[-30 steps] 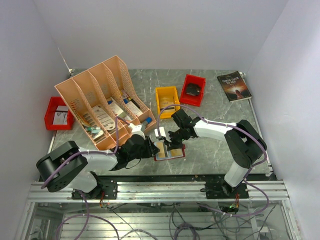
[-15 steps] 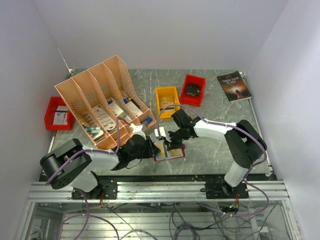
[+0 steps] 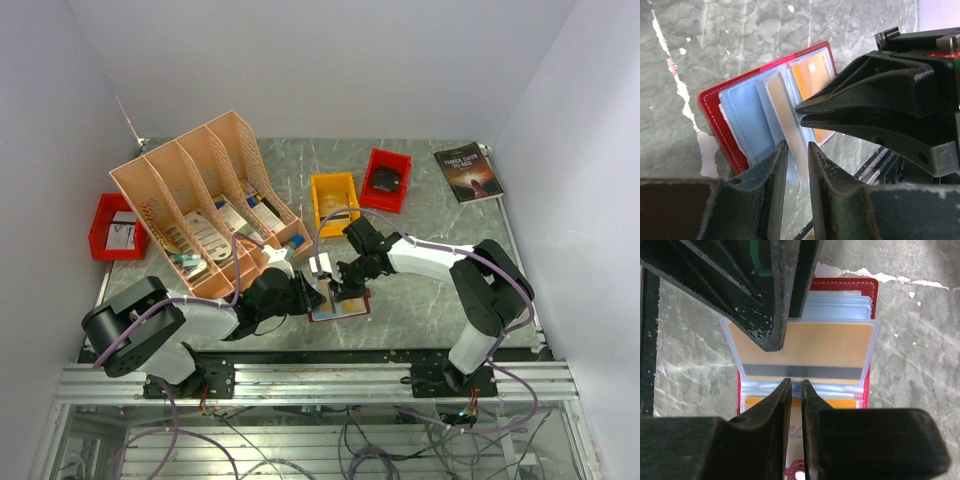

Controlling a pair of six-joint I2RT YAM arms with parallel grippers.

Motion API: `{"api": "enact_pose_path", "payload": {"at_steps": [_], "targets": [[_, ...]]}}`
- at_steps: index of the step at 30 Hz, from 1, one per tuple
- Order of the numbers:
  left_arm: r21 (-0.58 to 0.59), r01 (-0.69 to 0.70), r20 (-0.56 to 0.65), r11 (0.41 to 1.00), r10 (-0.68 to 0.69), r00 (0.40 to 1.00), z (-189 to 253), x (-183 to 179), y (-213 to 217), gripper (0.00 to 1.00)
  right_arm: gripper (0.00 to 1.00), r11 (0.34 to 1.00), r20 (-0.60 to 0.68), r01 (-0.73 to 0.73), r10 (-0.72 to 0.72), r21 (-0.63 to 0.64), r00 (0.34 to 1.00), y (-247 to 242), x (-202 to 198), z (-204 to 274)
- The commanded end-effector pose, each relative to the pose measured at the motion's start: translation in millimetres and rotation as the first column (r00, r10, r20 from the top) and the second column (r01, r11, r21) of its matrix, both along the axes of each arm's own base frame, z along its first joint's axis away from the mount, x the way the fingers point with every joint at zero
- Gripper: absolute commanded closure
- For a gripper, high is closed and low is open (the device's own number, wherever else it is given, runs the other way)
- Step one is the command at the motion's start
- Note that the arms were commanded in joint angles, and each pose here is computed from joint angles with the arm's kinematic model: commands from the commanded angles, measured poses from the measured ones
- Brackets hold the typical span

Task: Put the credit cards into the card holder
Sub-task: Turn over the card slot in the card holder.

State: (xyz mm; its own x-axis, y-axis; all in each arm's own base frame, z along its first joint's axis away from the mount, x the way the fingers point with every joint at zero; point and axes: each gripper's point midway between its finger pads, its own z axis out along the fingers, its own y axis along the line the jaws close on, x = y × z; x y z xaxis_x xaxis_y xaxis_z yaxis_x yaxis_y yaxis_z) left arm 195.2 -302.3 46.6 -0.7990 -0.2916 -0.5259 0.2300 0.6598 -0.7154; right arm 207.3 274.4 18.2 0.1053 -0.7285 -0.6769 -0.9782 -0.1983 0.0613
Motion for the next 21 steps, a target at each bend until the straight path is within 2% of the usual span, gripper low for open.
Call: {"api": "enact_pose_path", "payload": {"at_steps": [1, 8, 13, 17, 21], "targets": [[-0.075, 0.032, 0.041, 0.997, -0.029, 0.999, 18, 1, -9, 0.65, 0.84, 0.999, 0.019, 0.011, -0.012, 0.043, 1.0, -5, 10, 24], [-0.05, 0.037, 0.029, 0.998, -0.036, 0.999, 16, 4, -15, 0.66, 0.81, 0.985, 0.018, 0.01, -0.013, 0.173, 1.0, -18, 11, 59], [-0.014, 0.029, 0.033, 0.999, -0.029, 0.999, 20, 5, -16, 0.67, 0.78, 0.985, -0.013, 0.057, -0.056, 0.161, 0.998, -21, 13, 57], [-0.019, 0.044, 0.062, 0.999, -0.042, 0.997, 36, 5, -22, 0.67, 0.73, 0.976, -0.1, 0.137, -0.121, 0.17, 0.988, -14, 16, 59], [-0.031, 0.061, 0.065, 0.998, -0.059, 0.996, 39, 5, -28, 0.65, 0.71, 0.95, -0.184, 0.276, -0.248, 0.146, 0.951, -14, 33, 61]]}}
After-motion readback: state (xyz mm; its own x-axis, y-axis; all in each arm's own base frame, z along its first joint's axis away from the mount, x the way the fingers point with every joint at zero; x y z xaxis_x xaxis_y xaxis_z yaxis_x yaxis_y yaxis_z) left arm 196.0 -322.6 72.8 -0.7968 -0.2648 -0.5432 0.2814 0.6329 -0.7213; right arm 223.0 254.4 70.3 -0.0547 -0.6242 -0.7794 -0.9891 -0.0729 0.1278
